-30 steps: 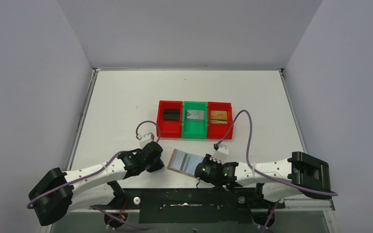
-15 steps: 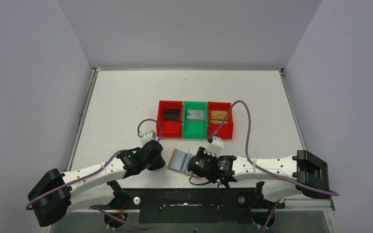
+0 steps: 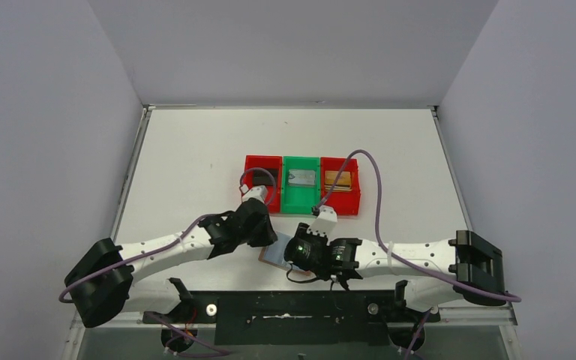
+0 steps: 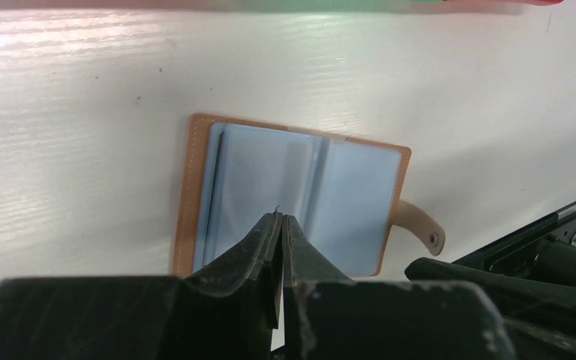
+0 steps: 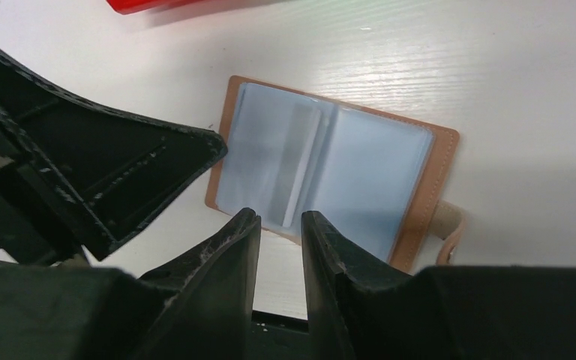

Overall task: Take the credit cards out of the card holder
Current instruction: Remove the credit card from the card holder.

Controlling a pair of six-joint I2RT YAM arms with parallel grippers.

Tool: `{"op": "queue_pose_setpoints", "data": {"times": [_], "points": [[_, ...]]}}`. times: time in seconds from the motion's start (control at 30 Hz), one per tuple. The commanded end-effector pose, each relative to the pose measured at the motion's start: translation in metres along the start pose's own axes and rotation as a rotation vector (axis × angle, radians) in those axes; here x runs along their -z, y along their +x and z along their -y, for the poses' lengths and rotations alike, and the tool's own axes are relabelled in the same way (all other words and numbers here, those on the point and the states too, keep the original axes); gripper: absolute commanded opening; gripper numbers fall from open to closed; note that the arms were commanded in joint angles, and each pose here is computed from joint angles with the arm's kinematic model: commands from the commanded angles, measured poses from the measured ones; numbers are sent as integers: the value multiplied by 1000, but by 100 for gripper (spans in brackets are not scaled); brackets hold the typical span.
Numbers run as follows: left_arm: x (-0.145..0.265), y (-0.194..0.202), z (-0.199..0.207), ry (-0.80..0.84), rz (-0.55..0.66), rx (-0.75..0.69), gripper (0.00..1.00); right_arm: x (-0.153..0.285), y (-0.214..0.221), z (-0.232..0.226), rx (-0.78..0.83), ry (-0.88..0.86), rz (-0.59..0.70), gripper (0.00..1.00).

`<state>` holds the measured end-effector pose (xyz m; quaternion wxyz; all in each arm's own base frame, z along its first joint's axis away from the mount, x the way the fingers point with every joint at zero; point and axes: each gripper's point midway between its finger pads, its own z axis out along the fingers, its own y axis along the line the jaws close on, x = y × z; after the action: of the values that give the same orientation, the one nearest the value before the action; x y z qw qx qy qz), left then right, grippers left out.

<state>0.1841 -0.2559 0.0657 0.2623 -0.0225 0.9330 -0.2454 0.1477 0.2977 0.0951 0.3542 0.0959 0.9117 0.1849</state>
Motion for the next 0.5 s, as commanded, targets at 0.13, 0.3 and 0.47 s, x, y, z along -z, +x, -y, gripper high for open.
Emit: {"op": "queue_pose_setpoints", "data": {"times": [0.13, 0.3, 0.47], "points": [[9, -15, 4, 23, 74, 20, 19, -6, -9, 22, -168, -112, 31, 42], [4, -3, -15, -24, 41, 33, 32, -15, -11, 48, -177, -7, -4, 43], [-6, 11, -20, -25, -10, 29, 38, -26, 0, 58, -197, 19, -62, 49]]}}
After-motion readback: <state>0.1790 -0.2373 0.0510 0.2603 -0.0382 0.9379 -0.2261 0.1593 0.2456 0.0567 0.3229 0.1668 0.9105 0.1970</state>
